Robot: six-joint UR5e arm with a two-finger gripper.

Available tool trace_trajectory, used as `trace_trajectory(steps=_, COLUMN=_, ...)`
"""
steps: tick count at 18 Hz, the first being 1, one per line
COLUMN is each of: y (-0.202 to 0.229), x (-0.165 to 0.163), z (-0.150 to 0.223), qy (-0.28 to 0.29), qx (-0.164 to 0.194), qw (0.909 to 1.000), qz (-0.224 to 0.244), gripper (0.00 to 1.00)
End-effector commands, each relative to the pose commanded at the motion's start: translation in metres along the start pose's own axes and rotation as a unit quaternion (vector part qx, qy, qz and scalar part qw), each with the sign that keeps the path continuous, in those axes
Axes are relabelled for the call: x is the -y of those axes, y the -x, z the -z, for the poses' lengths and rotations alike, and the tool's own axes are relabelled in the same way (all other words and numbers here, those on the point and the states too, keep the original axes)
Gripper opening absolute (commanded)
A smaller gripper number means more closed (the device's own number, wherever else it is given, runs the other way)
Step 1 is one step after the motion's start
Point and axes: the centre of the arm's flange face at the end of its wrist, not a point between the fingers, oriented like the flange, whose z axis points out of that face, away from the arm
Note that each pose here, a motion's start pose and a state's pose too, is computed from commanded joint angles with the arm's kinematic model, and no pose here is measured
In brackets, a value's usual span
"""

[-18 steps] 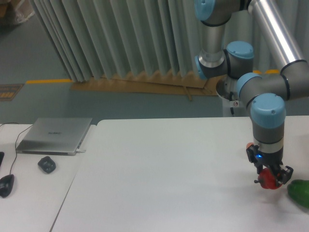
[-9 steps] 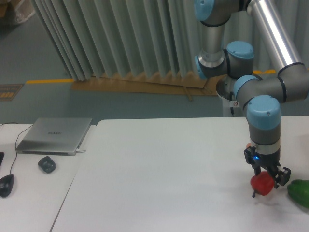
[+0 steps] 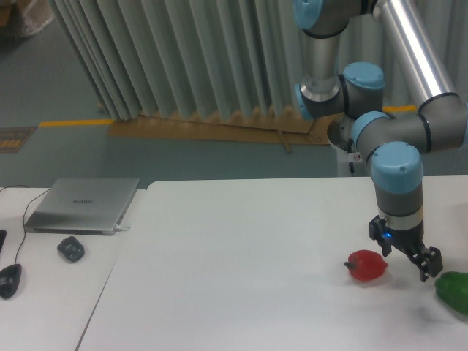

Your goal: Place the red pepper on the table

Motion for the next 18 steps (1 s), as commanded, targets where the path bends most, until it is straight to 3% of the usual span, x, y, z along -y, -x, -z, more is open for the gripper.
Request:
trace_trajectory(steps=2, y=0.015, x=-0.026, z=0.017, qy=-0.005, qx=0.008, qw=0.9999, qz=0.01, gripper=1.0)
trace_trajectory(steps=5, y=0.039, x=-0.059, z=0.011, qy=0.003, qx=0.006, qw=0.9991, qz=-0.042, gripper=1.0)
trace_trajectory(steps=10, y=0.067, x=-0.097, z=0.008, qy=0.018, qx=0.01, qw=0.9979, qz=-0.061, gripper=1.0)
trace_trajectory(steps=15, y=0.1, x=-0.16, z=0.004, qy=0.023, qx=0.002, qw=0.9872, qz=-0.158, gripper=1.0)
trace_trajectory(steps=18, y=0.104, x=-0.164, z=0.009, qy=0.017, qx=0.006, qw=0.987, qz=-0.16, gripper=1.0)
